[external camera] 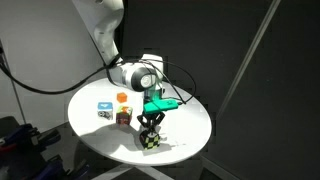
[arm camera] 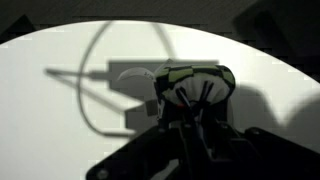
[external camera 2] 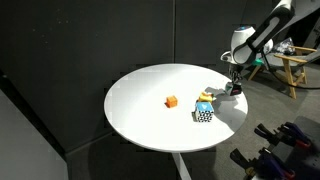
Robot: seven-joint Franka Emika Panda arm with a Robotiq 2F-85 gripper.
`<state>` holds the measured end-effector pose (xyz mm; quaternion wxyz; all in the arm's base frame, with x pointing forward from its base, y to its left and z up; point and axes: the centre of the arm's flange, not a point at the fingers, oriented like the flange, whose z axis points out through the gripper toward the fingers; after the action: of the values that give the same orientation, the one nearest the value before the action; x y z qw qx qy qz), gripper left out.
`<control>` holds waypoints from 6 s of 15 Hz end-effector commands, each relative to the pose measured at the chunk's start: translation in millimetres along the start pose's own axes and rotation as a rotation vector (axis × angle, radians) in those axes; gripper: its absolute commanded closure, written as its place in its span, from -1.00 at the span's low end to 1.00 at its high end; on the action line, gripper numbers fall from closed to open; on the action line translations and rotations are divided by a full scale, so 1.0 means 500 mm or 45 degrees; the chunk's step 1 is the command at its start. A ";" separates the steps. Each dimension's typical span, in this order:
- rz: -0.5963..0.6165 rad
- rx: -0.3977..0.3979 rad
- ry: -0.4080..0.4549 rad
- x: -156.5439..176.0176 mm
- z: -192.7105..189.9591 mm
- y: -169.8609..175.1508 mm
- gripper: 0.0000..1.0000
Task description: Rotate the A cube on the table
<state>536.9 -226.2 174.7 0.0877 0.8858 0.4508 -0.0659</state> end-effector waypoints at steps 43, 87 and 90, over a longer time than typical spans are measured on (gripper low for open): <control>-0.409 -0.183 -0.009 -0.030 -0.032 -0.040 -1.00; 0.100 -0.246 0.080 -0.006 -0.076 -0.025 -1.00; 0.287 -0.205 0.089 -0.004 -0.082 -0.029 -1.00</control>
<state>524.1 -214.7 208.2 0.1556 0.8958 0.4160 0.0140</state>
